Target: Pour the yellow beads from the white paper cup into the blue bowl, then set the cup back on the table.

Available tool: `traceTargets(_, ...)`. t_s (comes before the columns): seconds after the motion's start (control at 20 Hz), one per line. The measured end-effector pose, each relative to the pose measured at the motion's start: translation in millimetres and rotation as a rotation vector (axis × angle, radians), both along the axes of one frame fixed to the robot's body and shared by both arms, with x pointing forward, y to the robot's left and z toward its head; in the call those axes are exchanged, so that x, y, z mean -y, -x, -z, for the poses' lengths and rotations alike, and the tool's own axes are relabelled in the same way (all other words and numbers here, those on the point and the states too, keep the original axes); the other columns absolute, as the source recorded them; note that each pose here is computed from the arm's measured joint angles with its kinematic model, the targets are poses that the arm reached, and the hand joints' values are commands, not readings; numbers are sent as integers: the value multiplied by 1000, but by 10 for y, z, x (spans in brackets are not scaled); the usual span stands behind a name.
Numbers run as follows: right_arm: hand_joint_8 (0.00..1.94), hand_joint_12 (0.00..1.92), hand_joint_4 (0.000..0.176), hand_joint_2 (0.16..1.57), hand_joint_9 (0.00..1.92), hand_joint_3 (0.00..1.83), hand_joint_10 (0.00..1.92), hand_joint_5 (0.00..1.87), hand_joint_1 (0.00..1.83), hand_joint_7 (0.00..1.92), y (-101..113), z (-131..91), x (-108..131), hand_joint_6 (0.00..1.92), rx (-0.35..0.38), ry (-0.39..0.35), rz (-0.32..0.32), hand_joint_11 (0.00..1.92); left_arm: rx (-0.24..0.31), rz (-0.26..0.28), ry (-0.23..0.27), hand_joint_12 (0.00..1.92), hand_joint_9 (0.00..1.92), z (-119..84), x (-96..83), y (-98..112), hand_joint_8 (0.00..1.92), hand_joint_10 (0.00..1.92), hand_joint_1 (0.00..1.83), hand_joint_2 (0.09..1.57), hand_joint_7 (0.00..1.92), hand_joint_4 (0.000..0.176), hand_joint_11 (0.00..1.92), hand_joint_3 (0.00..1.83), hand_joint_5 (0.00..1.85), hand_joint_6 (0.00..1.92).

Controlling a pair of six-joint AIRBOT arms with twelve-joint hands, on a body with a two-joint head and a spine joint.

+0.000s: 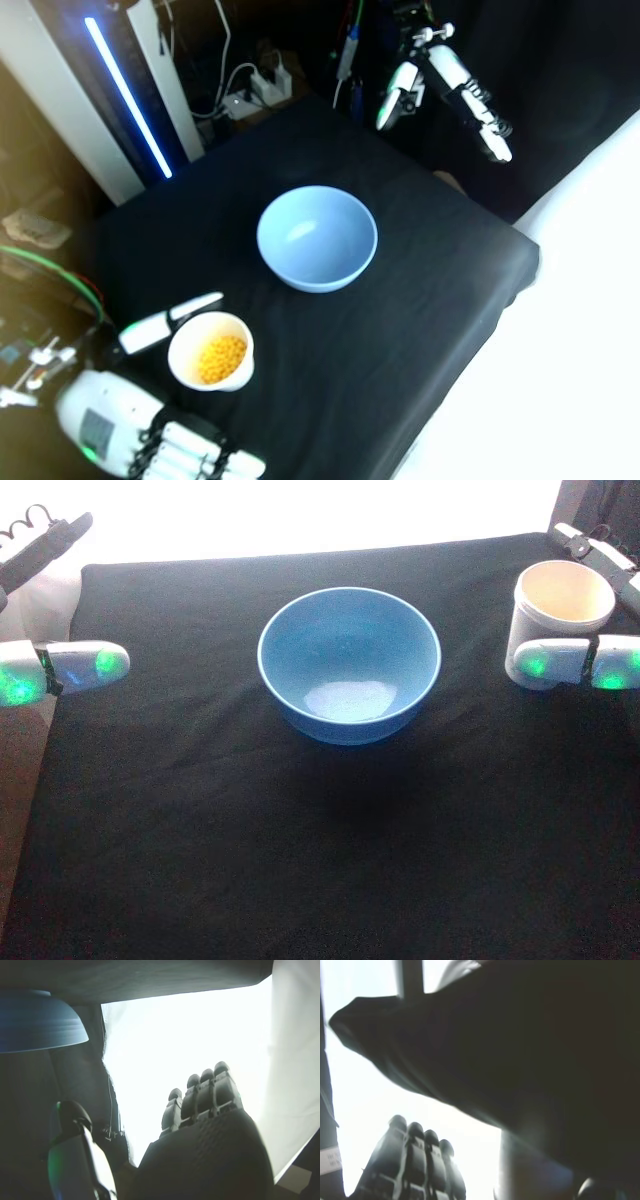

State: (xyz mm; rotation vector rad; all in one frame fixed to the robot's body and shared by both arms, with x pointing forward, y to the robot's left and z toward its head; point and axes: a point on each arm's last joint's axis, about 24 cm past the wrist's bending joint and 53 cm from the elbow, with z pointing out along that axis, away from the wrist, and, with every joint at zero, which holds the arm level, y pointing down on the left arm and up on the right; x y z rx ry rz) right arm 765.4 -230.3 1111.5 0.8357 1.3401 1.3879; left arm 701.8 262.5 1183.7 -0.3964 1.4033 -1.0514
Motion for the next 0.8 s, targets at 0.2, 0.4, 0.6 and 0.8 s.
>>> traceTargets(0.2,0,0,0,595,0,19,0,0,605,0,-13,-23,-9,0,4,-8,2,0,-7,4,1,0,0,36,28,-4,0,0,443,839,33,126,0,5,0,0)
traceTargets(0.4,0,0,0,600,0,13,0,0,593,0,-5,10,-66,0,0,-12,-6,0,-3,4,8,0,0,20,40,-11,2,0,450,841,28,146,0,4,0,0)
traceTargets(0.6,0,0,0,625,0,18,0,0,596,0,-13,9,-54,0,1,-11,-3,0,-3,5,3,0,0,23,36,-16,2,0,453,842,6,136,0,3,0,0)
traceTargets(0.8,6,0,0,711,0,6,0,290,727,95,-18,-2,-64,17,3,-12,-4,0,-6,9,1,0,0,33,52,-17,1,0,460,845,10,121,0,4,0,0)
